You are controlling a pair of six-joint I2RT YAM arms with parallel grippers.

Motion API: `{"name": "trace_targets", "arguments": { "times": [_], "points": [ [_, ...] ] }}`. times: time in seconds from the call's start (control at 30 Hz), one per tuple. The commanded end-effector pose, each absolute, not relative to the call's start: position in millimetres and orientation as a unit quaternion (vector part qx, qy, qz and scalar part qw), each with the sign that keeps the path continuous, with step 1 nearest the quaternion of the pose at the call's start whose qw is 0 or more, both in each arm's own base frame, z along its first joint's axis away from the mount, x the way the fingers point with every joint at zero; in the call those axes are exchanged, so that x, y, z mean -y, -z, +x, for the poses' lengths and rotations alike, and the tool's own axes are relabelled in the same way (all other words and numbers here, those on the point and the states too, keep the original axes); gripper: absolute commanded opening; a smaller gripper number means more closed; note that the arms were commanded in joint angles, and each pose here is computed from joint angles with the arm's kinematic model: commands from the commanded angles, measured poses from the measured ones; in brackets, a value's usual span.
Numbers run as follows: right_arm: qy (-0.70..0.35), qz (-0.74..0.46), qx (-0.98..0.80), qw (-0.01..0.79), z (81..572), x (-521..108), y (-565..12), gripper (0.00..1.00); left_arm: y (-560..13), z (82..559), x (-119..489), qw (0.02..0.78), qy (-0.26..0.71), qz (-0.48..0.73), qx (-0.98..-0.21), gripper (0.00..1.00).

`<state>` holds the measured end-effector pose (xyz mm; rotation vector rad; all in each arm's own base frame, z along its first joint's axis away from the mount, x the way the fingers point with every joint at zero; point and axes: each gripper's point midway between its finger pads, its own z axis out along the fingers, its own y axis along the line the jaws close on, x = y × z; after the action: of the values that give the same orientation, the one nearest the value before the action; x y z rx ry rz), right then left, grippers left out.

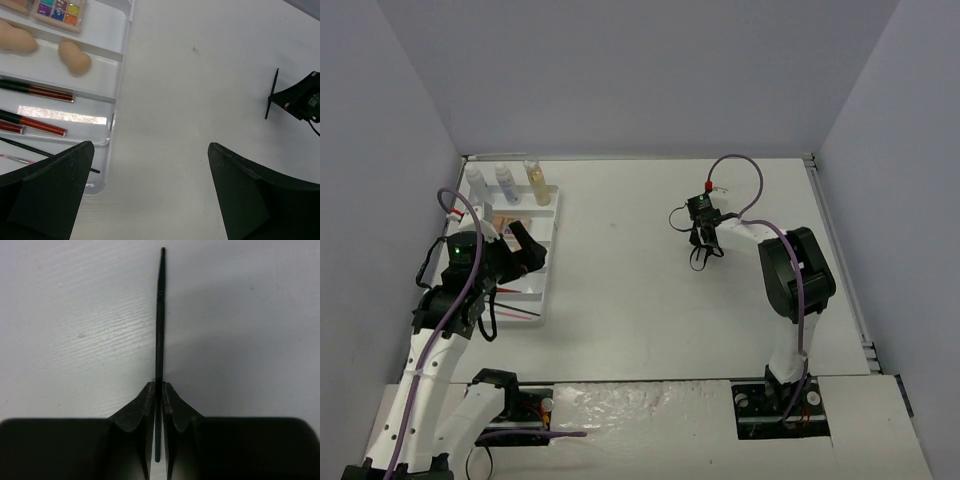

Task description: Organize the makeup

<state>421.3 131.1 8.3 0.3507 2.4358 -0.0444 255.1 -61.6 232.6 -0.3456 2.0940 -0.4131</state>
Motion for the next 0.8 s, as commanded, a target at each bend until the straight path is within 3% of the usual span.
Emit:
{"name": "trace_targets", "arguments": {
  "times": [0.0, 0.17, 0.57, 0.77],
  "points": [
    [0.029, 0.135, -0.943, 0.303, 407.8, -125.9, 12.6, 0.0, -263.9, 266.5, 80.0, 0.505, 0.21, -0.121, -0.828, 0.97],
    [-0.001, 0.082, -0.939, 0.335, 404.6, -143.4, -15.5, 0.0, -268.7, 275.2, 102.7, 0.504, 0.243, -0.113, -0.821, 0.97],
    [-0.32, -0.151, -0.817, 0.455, 310.1, -316.1, -168.9, 0.0, -284.9, 308.3, 194.3, 0.477, 0.345, -0.088, -0.804, 0.97],
    [-0.403, -0.191, -0.753, 0.483, 278.0, -353.6, -225.7, 0.0, -290.4, 315.6, 229.8, 0.466, 0.375, -0.078, -0.797, 0.96]
  ]
}}
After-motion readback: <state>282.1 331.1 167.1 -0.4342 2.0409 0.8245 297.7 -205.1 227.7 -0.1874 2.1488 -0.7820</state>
